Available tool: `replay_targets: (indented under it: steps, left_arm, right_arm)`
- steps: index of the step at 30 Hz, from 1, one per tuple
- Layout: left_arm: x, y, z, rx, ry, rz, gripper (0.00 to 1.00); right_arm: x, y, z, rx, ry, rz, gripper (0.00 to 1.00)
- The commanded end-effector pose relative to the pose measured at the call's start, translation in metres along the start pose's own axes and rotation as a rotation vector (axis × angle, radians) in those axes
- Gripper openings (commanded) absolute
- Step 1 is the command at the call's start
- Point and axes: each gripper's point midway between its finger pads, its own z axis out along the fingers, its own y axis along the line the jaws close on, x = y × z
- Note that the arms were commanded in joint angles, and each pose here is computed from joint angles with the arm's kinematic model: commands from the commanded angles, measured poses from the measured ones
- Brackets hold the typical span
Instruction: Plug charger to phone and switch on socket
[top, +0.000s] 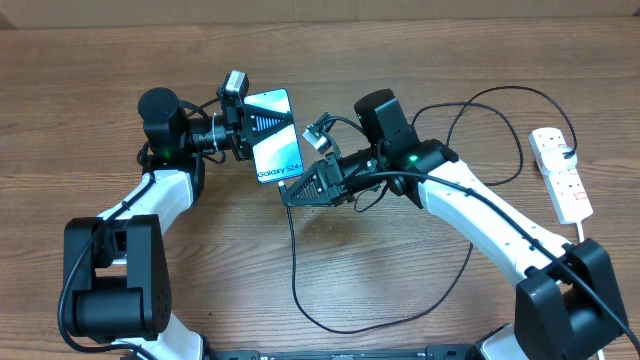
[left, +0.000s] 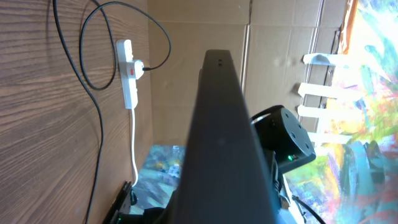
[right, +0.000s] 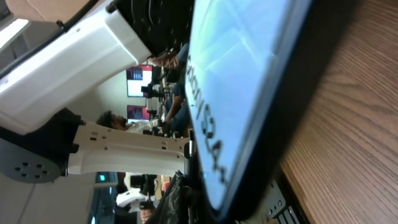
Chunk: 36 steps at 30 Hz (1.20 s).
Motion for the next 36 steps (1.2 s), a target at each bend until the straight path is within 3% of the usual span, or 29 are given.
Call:
replay_targets:
  steps: [1,36]
  left_arm:
    - [0.0057,-0.013,0.0012,0.005,0.012,0.024,0.04]
    - [0.0017,-0.0131,0.0018,0.006,-0.012,0.004,0.04]
  right_arm:
    - [-0.0042,0.001,-0.0055,0.005,-0.02,0.007,0.04]
    - [-0.0064,0.0015,-0.0057,0.006,-0.027,-0.005,0.04]
